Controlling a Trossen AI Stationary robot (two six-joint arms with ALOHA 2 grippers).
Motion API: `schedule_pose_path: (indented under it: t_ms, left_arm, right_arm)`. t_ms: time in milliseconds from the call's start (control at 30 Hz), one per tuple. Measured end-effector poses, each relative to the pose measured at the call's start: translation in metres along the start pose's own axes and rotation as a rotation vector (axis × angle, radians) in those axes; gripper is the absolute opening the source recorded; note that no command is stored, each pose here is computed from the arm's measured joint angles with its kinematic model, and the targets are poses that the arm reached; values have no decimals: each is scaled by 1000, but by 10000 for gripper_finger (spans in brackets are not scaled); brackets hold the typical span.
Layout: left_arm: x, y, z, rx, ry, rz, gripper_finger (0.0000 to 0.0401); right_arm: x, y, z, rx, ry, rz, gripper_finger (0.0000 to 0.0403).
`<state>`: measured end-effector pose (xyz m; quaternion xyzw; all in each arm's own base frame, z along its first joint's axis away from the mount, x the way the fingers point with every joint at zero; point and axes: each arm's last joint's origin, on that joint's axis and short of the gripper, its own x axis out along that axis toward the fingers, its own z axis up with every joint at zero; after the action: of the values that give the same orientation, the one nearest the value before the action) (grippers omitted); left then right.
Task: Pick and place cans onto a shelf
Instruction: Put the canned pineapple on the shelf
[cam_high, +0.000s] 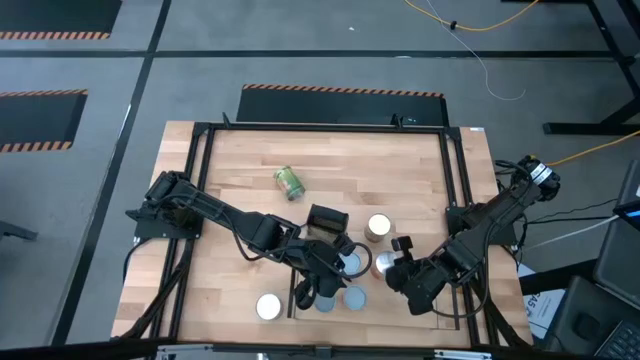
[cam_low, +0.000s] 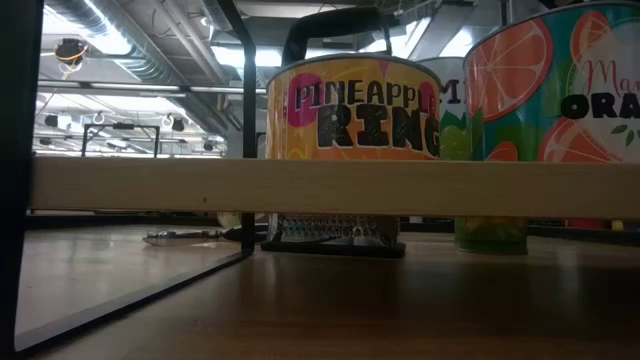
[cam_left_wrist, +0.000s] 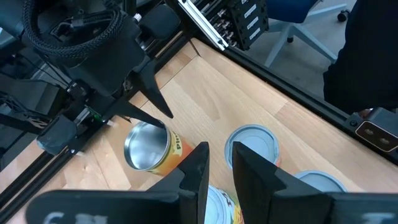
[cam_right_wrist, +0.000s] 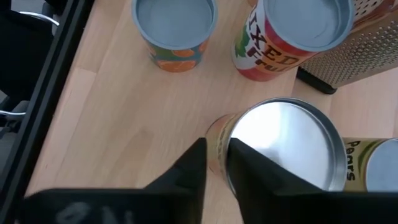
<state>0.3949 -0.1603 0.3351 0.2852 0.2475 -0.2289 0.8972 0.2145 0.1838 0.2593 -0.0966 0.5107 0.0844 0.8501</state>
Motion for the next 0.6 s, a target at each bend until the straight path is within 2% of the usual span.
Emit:
schedule_pose_path:
  t_ms: [200, 467, 600]
  left_arm:
    - [0, 0, 0, 0, 0, 0, 63]
    - [0, 1, 1, -5, -10, 9, 63]
    - [-13, 1, 7, -3, -14, 70, 63]
  right_arm:
    - [0, 0, 0, -5, 0, -1, 117]
    - [-6, 0, 5, -50, -14, 4, 119]
    - [-20, 0, 16, -75, -46, 16, 119]
